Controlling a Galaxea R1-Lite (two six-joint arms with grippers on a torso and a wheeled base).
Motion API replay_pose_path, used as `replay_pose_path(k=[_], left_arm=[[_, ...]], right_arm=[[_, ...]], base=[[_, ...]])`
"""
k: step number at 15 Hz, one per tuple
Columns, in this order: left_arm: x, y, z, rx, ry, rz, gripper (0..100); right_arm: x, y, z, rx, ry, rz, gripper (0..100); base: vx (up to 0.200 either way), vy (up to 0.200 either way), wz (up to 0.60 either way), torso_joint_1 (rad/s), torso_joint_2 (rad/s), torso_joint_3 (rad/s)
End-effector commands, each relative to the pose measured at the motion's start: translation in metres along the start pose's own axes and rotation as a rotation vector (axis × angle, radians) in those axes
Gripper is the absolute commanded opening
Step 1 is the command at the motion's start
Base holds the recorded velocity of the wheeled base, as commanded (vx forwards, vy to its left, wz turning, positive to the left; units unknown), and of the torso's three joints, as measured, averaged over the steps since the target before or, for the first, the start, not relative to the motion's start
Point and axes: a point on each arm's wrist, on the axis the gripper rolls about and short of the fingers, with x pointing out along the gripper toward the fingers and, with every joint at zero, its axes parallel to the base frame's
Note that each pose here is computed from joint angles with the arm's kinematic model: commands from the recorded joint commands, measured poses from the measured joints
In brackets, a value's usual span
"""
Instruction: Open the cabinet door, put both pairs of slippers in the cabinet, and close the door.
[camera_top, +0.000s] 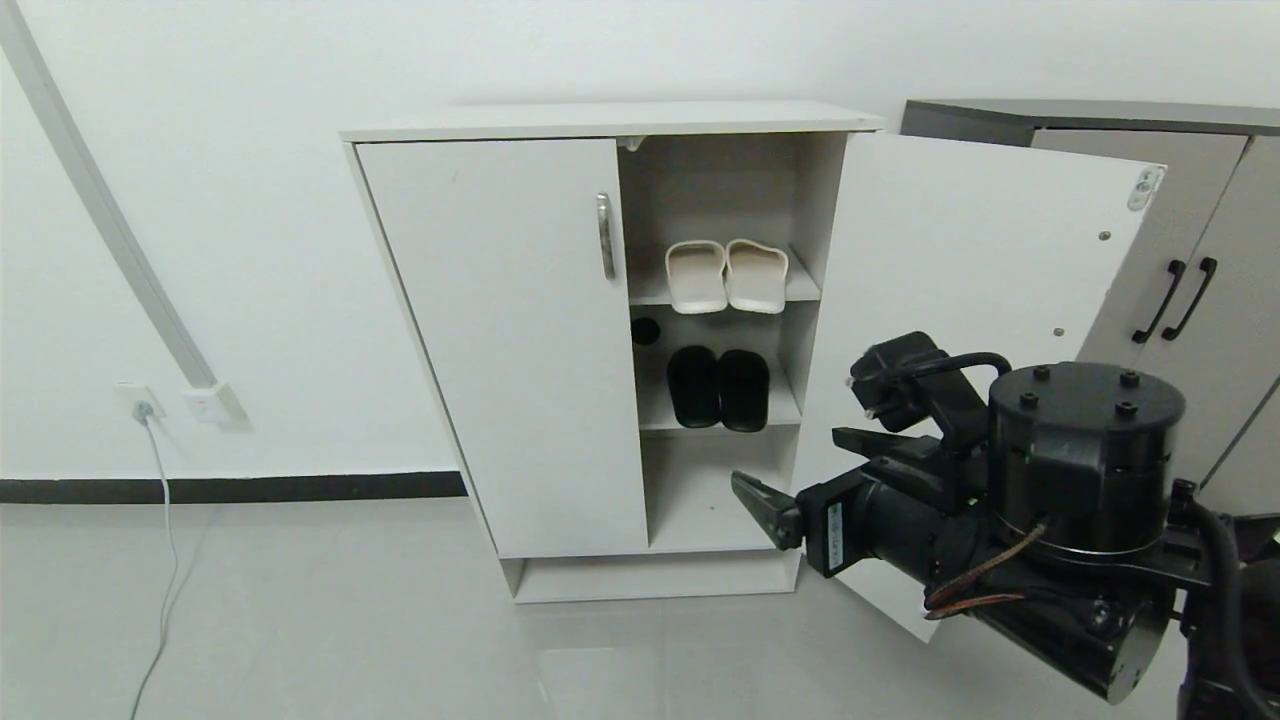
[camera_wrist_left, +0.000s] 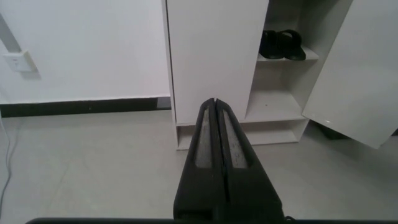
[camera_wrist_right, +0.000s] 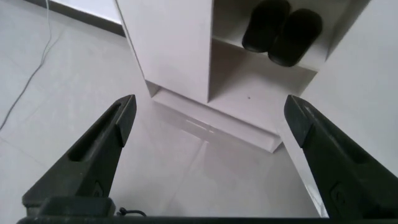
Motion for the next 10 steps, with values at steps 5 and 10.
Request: replay_pose_path(k=[5, 10], left_arm=[[0.0001, 0.0, 0.0, 0.0, 0.001, 0.0, 0], [0.0001, 0.0, 0.0, -0.002, 0.001, 0.0, 0]], right_arm=[[0.0027, 0.0002, -0.0025, -0.003, 0.009, -0.004, 100], [0.0061, -0.0021, -0.005, -0.004, 0.019, -0.015, 100]], base=[[0.0, 0.0, 0.0, 0.0, 0.0, 0.0], [0.0, 0.0, 0.0, 0.0, 0.0, 0.0]])
